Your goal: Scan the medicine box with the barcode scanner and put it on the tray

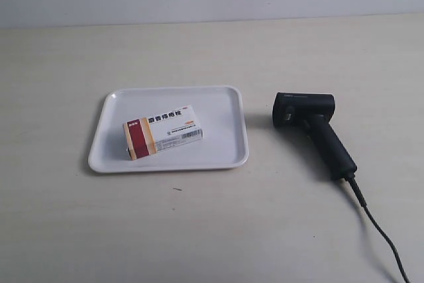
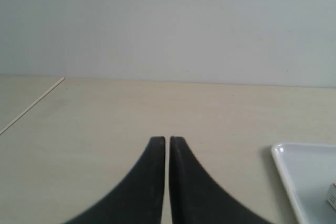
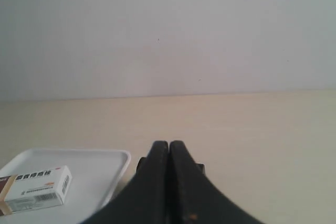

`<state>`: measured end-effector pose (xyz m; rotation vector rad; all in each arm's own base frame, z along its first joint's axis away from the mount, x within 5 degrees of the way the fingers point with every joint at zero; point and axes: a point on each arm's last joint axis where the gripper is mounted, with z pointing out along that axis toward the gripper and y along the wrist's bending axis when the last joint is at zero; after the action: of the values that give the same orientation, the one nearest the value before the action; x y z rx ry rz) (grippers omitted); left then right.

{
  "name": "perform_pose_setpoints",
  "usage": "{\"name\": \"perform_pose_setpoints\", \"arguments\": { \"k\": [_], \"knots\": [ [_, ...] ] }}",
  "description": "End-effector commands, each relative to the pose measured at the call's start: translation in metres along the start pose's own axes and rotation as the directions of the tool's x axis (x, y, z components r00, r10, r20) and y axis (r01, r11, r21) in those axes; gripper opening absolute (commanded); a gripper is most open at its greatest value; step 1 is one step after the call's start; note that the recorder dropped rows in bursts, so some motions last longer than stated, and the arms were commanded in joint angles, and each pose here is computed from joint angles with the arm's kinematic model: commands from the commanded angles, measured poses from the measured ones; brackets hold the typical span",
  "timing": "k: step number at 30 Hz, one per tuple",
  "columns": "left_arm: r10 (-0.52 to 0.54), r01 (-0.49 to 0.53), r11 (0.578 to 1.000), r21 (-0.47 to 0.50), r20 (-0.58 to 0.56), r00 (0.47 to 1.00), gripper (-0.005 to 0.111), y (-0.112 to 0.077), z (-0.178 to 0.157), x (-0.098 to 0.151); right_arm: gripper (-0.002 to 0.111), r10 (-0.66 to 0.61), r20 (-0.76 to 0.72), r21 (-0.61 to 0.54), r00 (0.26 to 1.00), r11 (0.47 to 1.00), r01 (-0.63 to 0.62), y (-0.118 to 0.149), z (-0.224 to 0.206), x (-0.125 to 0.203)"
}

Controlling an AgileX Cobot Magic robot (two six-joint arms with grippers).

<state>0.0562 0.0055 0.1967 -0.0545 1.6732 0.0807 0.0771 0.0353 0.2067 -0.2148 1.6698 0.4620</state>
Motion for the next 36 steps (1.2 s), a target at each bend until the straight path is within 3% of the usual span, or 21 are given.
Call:
{"name": "perform_pose_setpoints", "arguments": {
  "k": [1, 10, 18, 31, 36],
  "knots": [
    [-0.006, 0.006, 1.0, -0.002, 0.006, 1.0, 0.005, 0.0, 0.0, 0.0, 0.0, -0.02, -0.008, -0.017, 1.0, 1.0, 0.02, 0.001, -0.001, 0.004],
    [-0.006, 0.006, 1.0, -0.002, 0.006, 1.0, 0.005, 0.0, 0.0, 0.0, 0.0, -0.036, -0.061, -0.024, 0.998, 0.999, 0.034, 0.001, -0.004, 0.009],
    [-0.006, 0.006, 1.0, -0.002, 0.004, 1.0, 0.005, 0.0, 0.0, 0.0, 0.0, -0.016, 0.048, 0.185, 0.999, 0.983, 0.007, -0.012, -0.022, 0.006],
    [-0.004, 0.004, 1.0, -0.002, 0.004, 1.0, 0.005, 0.0, 0.0, 0.0, 0.0, -0.096, 0.022, 0.195, 0.995, 0.977, 0.09, -0.011, -0.028, 0.01],
    [-0.004, 0.004, 1.0, -0.002, 0.004, 1.0, 0.005, 0.0, 0.0, 0.0, 0.0, -0.057, 0.036, 0.225, 0.998, 0.973, 0.047, -0.014, -0.029, 0.009]
  ]
}}
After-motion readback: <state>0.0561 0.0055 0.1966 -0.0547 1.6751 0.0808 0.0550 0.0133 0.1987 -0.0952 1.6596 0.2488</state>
